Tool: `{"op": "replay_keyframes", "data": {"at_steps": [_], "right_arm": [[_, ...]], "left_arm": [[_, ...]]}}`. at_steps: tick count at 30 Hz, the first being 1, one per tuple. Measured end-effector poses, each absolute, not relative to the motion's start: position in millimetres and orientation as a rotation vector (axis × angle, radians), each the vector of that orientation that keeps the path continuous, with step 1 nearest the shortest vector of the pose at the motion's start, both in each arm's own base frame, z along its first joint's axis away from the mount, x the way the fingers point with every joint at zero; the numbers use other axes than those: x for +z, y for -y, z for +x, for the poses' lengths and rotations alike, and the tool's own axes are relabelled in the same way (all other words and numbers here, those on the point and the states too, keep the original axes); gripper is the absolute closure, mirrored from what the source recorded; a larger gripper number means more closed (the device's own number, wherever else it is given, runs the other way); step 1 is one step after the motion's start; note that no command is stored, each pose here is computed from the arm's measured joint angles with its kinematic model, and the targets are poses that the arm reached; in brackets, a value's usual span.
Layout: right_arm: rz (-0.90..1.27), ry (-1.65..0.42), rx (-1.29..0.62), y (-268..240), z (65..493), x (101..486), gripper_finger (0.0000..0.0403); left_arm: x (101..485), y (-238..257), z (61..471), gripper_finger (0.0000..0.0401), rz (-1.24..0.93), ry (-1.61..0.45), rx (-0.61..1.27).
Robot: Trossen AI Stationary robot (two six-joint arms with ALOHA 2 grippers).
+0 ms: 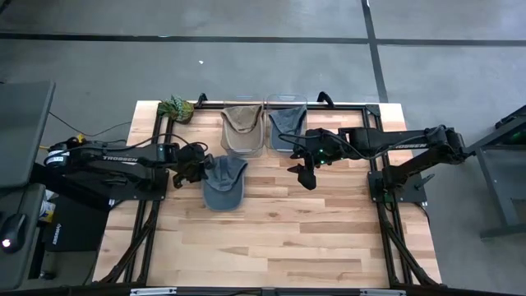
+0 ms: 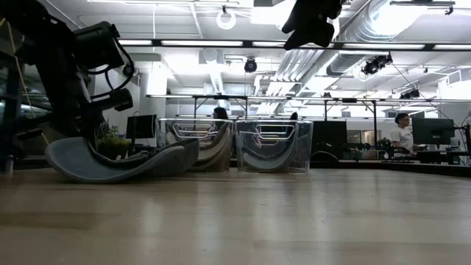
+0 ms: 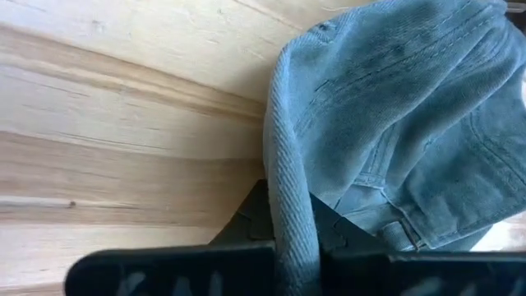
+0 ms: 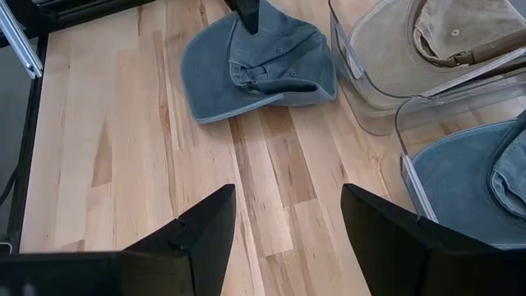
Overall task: Pick & Place hat
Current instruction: Put the blue cap into the right transparent bin
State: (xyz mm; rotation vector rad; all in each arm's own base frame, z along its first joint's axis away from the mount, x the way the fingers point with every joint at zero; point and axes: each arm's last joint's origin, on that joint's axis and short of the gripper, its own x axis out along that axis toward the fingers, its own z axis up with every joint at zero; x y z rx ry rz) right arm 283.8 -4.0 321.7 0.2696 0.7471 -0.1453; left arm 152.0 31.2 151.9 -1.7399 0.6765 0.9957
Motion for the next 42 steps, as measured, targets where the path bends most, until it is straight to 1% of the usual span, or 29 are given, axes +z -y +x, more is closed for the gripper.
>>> {"op": "replay_keyframes", "data": {"at_steps": [5, 13, 20, 24, 27, 33, 42], "right_arm": [[0.276, -0.747, -0.148, 4.0, 283.8, 321.7, 0.0187], [0.295, -0.746, -0.155, 3.9, 283.8, 321.7, 0.0187], [0.322, -0.744, -0.165, 3.9, 283.8, 321.7, 0.0187], [0.388, -0.739, -0.196, 5.6, 283.8, 321.7, 0.0187], [0.488, -0.727, -0.246, 9.3, 283.7, 321.7, 0.0187], [0.679, -0.699, -0.339, 15.8, 283.5, 321.7, 0.0187], [0.737, -0.692, -0.355, 15.7, 283.6, 321.8, 0.0187]], "left_arm": [[152.7, -31.5, 151.7, 0.0399, -1.725, -0.664, 0.995], [161.2, -31.5, 150.0, 0.0400, -1.722, -0.600, 0.937], [173.8, -28.7, 144.2, 0.0401, -1.753, -0.569, 0.816], [179.9, -26.7, 139.1, 0.0401, -1.760, -0.566, 0.757], [182.4, -25.3, 134.6, 0.0401, -1.763, -0.570, 0.738], [191.6, -23.8, 128.2, 0.0401, -1.748, -0.515, 0.659], [199.9, -20.1, 121.1, 0.0401, -1.717, -0.526, 0.522]]}}
